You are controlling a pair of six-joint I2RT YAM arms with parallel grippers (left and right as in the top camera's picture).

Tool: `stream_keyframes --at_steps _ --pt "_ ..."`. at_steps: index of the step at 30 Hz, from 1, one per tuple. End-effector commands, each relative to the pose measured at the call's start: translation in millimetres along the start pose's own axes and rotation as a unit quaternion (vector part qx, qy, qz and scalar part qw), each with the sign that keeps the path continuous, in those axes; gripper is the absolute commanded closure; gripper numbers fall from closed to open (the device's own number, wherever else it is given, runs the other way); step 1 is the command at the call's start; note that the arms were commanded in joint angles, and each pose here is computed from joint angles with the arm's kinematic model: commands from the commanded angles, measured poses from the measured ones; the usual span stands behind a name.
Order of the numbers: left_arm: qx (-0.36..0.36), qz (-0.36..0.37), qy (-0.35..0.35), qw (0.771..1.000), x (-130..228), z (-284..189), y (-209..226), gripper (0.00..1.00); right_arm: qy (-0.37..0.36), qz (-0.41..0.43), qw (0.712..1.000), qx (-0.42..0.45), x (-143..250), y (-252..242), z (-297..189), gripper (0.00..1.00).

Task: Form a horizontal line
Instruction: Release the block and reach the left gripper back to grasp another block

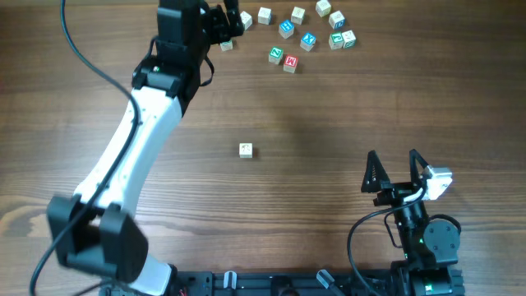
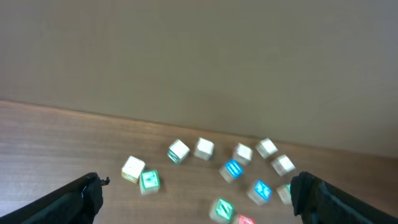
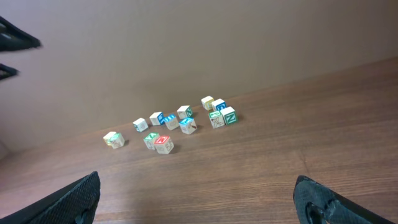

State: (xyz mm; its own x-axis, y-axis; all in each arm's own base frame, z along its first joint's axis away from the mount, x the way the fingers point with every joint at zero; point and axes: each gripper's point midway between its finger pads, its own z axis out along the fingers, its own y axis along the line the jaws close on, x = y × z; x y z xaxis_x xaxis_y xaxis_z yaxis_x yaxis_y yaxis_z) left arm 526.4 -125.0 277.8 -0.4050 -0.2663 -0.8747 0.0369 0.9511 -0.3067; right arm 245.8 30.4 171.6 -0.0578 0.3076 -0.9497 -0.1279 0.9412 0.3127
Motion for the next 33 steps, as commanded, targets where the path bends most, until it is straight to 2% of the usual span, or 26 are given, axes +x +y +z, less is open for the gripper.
stream_keyframes --at_steps 1,5,8,15,17,21,31,33 --pt "-0.014 -0.044 0.044 0.998 58.2 61.4 17.3 0.02 -0.002 0.002 1.000 -0.001 -0.8 0.8 -0.1 0.00" --pt "-0.030 -0.102 0.074 0.992 111.9 103.0 32.3 0.04 -0.002 0.002 1.000 -0.001 -0.6 0.7 -0.1 0.00" --pt "-0.039 -0.115 0.088 0.989 148.0 127.3 44.3 0.05 -0.002 0.002 1.000 -0.001 -0.6 0.7 -0.1 0.00" --pt "-0.059 -0.114 0.088 0.988 192.4 156.3 64.2 0.06 -0.002 0.002 1.000 -0.001 -0.5 0.7 -0.1 0.00" --pt "-0.066 -0.080 0.091 0.990 206.8 163.2 72.0 0.07 -0.002 0.002 1.000 -0.001 -0.8 0.8 -0.1 0.00" --pt "-0.096 -0.067 0.079 0.990 205.8 163.2 82.9 0.07 -0.002 0.002 1.000 -0.001 -0.6 0.7 -0.1 0.00" --pt "-0.089 -0.041 0.073 0.992 218.3 177.0 84.6 0.29 -0.002 0.002 1.000 -0.001 -0.8 0.8 -0.1 0.00" --pt "-0.087 -0.029 0.073 0.993 217.3 177.3 82.3 0.41 -0.002 0.002 1.000 -0.001 -0.8 0.8 -0.1 0.00"
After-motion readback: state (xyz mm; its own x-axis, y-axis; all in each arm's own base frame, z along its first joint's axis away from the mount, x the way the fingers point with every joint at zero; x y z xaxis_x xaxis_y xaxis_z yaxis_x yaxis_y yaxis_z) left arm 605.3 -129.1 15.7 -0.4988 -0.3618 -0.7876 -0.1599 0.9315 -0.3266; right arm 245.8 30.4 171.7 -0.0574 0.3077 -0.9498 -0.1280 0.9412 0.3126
